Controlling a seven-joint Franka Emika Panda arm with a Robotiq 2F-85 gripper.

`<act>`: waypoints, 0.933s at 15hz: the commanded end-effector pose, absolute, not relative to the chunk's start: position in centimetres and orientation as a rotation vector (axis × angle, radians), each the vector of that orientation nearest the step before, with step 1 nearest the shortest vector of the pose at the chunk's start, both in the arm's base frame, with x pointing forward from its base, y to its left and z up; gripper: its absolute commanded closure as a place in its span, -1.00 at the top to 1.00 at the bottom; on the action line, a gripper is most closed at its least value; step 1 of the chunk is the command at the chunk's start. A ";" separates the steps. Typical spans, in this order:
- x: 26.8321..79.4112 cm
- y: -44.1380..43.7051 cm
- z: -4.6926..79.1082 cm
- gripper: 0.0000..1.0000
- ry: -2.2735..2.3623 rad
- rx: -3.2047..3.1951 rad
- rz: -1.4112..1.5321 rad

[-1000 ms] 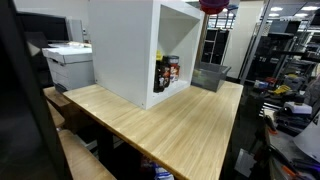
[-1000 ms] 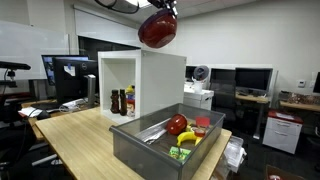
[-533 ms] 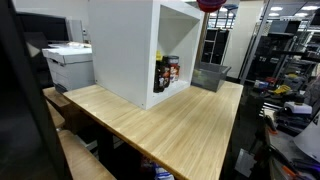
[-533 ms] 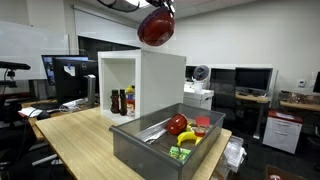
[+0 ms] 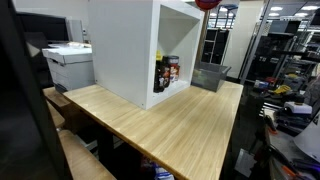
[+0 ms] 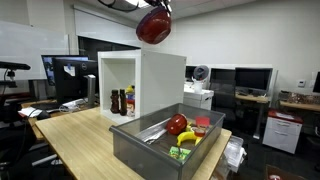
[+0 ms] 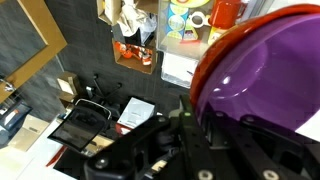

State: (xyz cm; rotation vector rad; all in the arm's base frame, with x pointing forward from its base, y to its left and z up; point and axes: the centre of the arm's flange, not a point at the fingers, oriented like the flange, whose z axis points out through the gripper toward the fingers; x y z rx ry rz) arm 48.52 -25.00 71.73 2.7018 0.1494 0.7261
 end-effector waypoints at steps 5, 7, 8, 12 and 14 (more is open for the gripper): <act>49.0 -23.3 73.3 -0.95 0.238 2.736 0.793; 49.2 -23.0 73.3 -0.95 0.249 2.747 0.804; 49.3 -22.9 73.3 -0.95 0.252 2.750 0.808; 49.6 -22.4 73.2 -0.95 0.265 2.760 0.807; 49.8 -22.3 73.1 -0.95 0.268 2.765 0.799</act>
